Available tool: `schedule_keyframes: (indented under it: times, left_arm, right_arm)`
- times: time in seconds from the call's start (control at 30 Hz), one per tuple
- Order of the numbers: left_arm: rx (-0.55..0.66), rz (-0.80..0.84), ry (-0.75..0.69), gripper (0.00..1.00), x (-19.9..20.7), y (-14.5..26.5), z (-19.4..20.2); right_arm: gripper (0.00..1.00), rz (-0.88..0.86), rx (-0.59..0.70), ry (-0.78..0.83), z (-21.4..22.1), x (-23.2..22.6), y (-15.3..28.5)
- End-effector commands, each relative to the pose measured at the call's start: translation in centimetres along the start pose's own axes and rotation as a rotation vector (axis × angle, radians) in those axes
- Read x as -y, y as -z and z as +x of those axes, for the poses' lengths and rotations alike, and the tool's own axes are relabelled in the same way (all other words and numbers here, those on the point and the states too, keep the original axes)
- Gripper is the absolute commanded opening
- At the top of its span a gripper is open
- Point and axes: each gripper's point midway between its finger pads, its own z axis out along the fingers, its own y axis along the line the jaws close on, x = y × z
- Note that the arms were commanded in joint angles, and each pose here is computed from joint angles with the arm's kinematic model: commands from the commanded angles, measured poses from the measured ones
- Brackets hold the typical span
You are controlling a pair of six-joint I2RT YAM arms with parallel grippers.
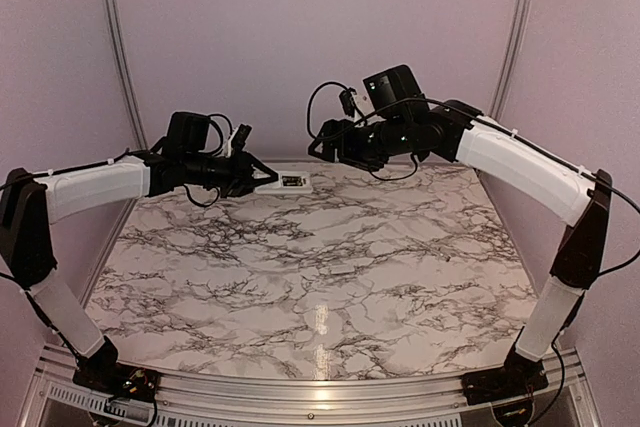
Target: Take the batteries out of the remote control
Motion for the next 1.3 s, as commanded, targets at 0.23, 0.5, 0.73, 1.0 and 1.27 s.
schedule_keyframes:
  times: [0.23, 0.5, 0.73, 1.0, 1.27]
  left_arm:
    - [-0.269, 0.043, 0.122, 0.00, -4.3, -1.1, 8.5]
    - [-0.346, -0.035, 0.202, 0.00, -8.3, -2.1, 11.5]
    - [-0.378, -0.135, 0.267, 0.00, -12.1, -3.0, 13.7]
    - [-0.408, -0.253, 0.314, 0.00, -15.5, -2.9, 15.9]
    - [-0.417, -0.430, 0.257, 0.26, -18.4, -0.7, 17.5]
  right_arm:
    - [0.80, 0.412, -0.021, -0.085, 1.7, 11.7, 3.6]
    - [0.82, 0.480, -0.076, -0.077, 3.5, 14.0, 3.6]
    - [0.85, 0.547, -0.160, -0.087, 6.6, 16.2, 2.8]
    - [0.86, 0.551, -0.217, -0.083, 8.6, 17.0, 2.4]
    - [0.88, 0.546, -0.258, -0.056, 9.4, 17.3, 1.7]
